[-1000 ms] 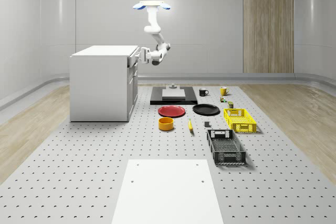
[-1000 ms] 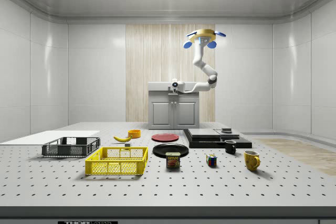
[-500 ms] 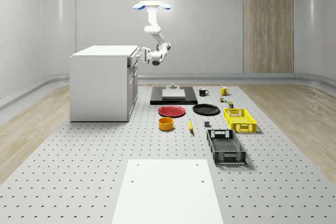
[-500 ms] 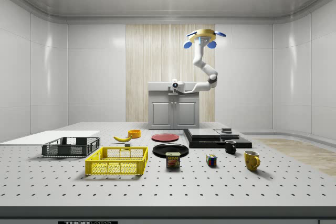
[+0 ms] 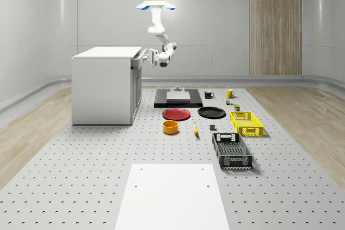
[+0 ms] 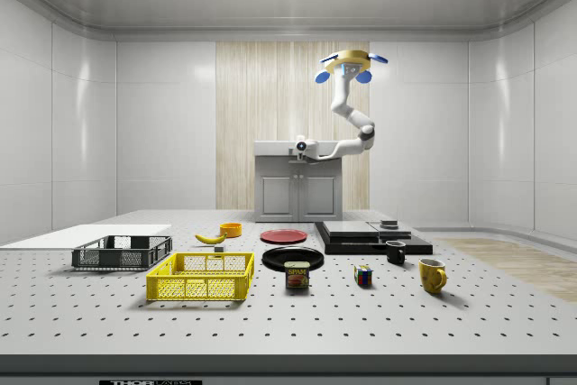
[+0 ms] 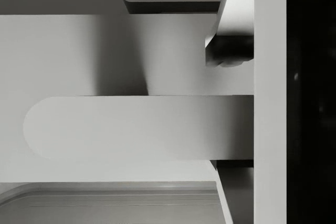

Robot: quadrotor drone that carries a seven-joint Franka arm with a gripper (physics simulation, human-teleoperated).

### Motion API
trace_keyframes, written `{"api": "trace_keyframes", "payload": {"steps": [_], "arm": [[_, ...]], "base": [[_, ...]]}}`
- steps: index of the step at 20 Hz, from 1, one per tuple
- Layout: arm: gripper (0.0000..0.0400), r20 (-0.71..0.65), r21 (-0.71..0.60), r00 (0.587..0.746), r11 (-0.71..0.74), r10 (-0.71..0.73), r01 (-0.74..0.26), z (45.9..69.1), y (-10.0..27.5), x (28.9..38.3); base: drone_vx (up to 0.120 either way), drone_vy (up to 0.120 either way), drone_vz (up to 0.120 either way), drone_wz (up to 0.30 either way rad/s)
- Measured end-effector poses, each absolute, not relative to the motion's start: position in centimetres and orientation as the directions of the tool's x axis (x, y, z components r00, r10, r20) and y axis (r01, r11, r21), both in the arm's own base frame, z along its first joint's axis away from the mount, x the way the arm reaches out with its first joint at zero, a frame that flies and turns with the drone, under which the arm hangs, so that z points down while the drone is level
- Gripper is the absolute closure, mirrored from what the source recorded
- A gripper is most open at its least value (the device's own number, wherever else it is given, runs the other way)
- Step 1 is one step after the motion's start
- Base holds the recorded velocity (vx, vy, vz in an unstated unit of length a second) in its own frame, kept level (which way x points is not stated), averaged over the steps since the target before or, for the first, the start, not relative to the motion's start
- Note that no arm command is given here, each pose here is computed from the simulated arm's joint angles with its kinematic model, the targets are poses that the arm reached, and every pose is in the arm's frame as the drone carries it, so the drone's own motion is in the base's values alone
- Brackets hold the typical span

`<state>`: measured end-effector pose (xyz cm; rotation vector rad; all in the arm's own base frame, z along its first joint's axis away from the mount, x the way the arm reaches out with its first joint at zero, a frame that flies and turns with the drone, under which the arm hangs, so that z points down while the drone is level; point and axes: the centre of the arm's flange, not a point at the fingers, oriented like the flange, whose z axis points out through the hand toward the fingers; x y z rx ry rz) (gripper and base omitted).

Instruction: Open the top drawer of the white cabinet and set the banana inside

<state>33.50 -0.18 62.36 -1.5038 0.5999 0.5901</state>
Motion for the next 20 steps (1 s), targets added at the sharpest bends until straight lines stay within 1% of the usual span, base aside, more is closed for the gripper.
{"api": "trace_keyframes", "payload": {"steps": [1,2,5,9,10,11,12,13,15,16,17,18,19,20], "arm": [[0.0245,-0.687,-0.726,0.726,-0.01,-0.009,-0.687,62.2,-0.6,33.6],[0.0256,-0.69,-0.724,0.724,-0.008,-0.007,-0.69,62.3,-1.2,33.57],[0.0277,-0.696,-0.718,0.718,-0.005,-0.004,-0.696,62.4,-2.8,33.49],[0.0269,-0.705,-0.709,0.709,-0.006,-0.004,-0.705,62.6,-5.0,33.42],[0.0235,-0.722,-0.692,0.692,-0.008,-0.007,-0.722,62.9,-5.6,33.25],[0.017,-0.709,-0.705,0.705,-0.029,-0.02,-0.709,63.8,-6.7,32.6],[0.0198,-0.678,-0.734,0.734,-0.032,-0.02,-0.679,62.7,-7.7,32.9],[0.0219,-0.681,-0.731,0.732,-0.027,-0.016,-0.681,62.7,-8.2,33.0],[0.0249,-0.689,-0.725,0.725,-0.019,-0.012,-0.689,62.7,-9.2,33.12],[0.0248,-0.696,-0.718,0.718,-0.017,-0.011,-0.696,62.3,-9.7,33.29],[0.0259,-0.711,-0.703,0.703,-0.015,-0.01,-0.711,62.8,-10.3,33.13],[0.0202,-0.711,-0.703,0.703,-0.012,-0.008,-0.711,62.8,-10.7,33.17],[0.0157,-0.71,-0.704,0.704,-0.011,-0.007,-0.71,62.8,-11.1,33.22],[0.0122,-0.709,-0.705,0.705,-0.009,-0.006,-0.709,62.8,-11.5,33.25]], "base": [[0.0,0.0,0.0,0.0],[0.0,0.0,0.0,0.0],[0.0,0.0,0.0,0.0],[0.0,0.0,0.0,0.0],[0.0,0.0,0.0,0.0],[0.0,0.0,0.0,0.0],[0.0,0.0,0.0,0.0],[0.0,0.0,0.0,0.0],[0.0,0.0,0.0,0.0],[0.0,0.0,0.0,0.0],[0.0,0.0,0.0,0.0],[0.0,0.08,0.0,0.0],[0.0,0.12,0.0,0.0],[0.0,0.12,0.0,0.0]]}}
